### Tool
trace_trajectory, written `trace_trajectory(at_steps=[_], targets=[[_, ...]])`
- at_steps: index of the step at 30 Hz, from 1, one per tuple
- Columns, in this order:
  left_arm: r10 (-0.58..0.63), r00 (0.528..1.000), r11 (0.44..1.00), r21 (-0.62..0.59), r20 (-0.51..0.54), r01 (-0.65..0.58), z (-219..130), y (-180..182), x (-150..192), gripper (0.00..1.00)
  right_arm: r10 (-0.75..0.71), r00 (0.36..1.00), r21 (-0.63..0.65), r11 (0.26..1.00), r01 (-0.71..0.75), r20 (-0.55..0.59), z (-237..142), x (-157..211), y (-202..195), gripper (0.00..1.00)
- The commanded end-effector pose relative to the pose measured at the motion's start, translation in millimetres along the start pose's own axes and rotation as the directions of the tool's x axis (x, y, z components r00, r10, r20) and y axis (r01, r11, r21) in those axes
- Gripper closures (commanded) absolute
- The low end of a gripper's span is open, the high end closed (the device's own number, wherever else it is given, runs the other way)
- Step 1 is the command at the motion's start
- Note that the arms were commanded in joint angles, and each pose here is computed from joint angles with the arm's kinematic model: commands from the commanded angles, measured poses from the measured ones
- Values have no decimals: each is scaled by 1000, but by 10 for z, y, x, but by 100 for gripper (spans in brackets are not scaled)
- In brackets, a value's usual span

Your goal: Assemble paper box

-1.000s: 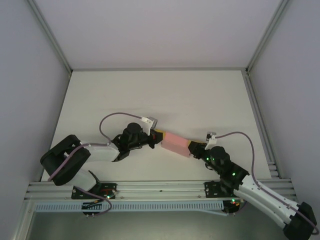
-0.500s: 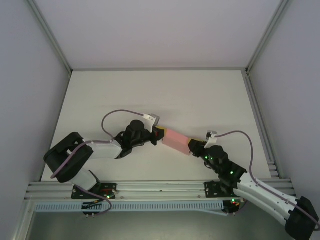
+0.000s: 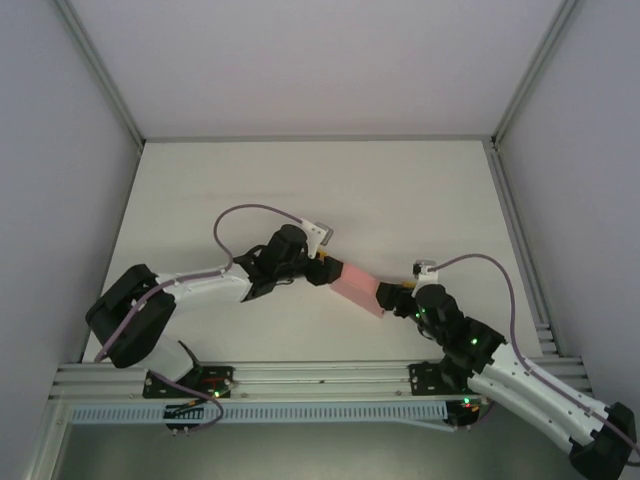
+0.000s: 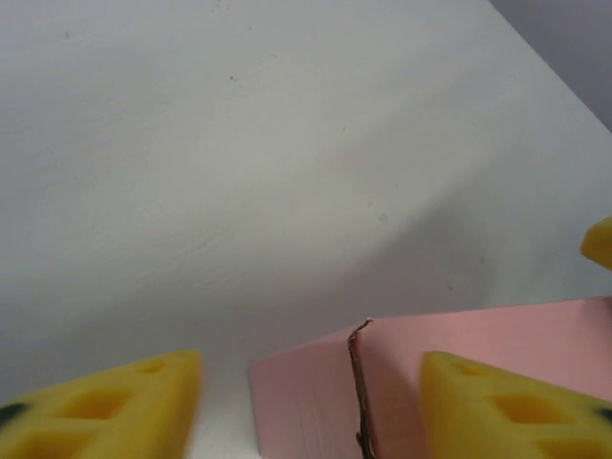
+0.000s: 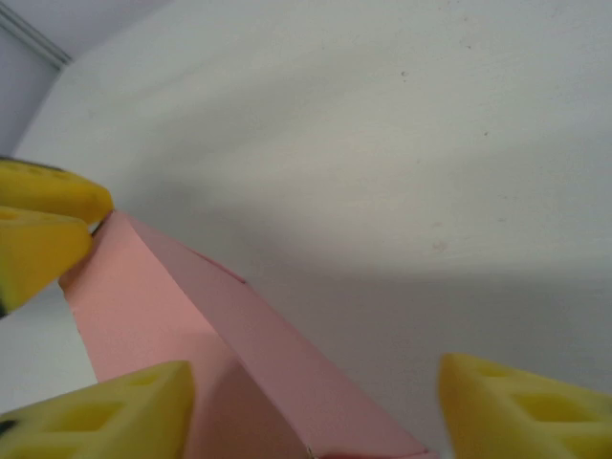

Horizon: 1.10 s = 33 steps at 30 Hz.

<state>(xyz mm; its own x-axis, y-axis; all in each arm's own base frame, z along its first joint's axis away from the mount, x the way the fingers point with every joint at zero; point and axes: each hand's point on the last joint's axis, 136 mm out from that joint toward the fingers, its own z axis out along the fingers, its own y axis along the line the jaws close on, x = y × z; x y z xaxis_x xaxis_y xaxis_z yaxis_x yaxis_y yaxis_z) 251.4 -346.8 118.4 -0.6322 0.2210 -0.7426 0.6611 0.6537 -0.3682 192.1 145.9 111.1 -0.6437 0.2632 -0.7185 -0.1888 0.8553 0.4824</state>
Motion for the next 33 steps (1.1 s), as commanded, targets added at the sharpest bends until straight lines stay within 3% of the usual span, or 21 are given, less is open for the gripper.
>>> trace_trajectory(at_steps=[1,2,4,9,15,19,24,29,33], targets=[[26,999,997,-79,23,-24,-192,64,-246,14,-67,998,71,995,67,-4,-101,-208,24,15],[25,999,996,-87,42,-22,-238,83,-313,1,-80,997,83,993,80,-1,-126,-270,45,11],[10,995,995,-102,96,0,-367,127,-478,0,-145,989,73,987,146,-21,-138,-342,140,0],[-69,980,960,-256,185,116,-857,457,-768,0,-375,918,-123,925,360,-133,-148,-293,584,0],[-164,958,847,-465,234,259,-1402,1058,-565,0,-588,772,-286,803,523,-240,-64,-169,877,0],[-188,941,806,-504,280,311,-1636,1226,-417,0,-644,686,-221,763,608,-337,106,-231,802,0],[-180,939,785,-532,292,316,-1750,1302,-328,0,-697,544,-252,695,674,-467,290,-82,709,0],[-182,944,771,-557,274,310,-1738,1357,-275,0,-722,360,-307,613,728,-591,375,131,515,0],[-185,949,768,-565,256,302,-1694,1377,-242,0,-733,270,-325,558,764,-624,436,178,396,9]])
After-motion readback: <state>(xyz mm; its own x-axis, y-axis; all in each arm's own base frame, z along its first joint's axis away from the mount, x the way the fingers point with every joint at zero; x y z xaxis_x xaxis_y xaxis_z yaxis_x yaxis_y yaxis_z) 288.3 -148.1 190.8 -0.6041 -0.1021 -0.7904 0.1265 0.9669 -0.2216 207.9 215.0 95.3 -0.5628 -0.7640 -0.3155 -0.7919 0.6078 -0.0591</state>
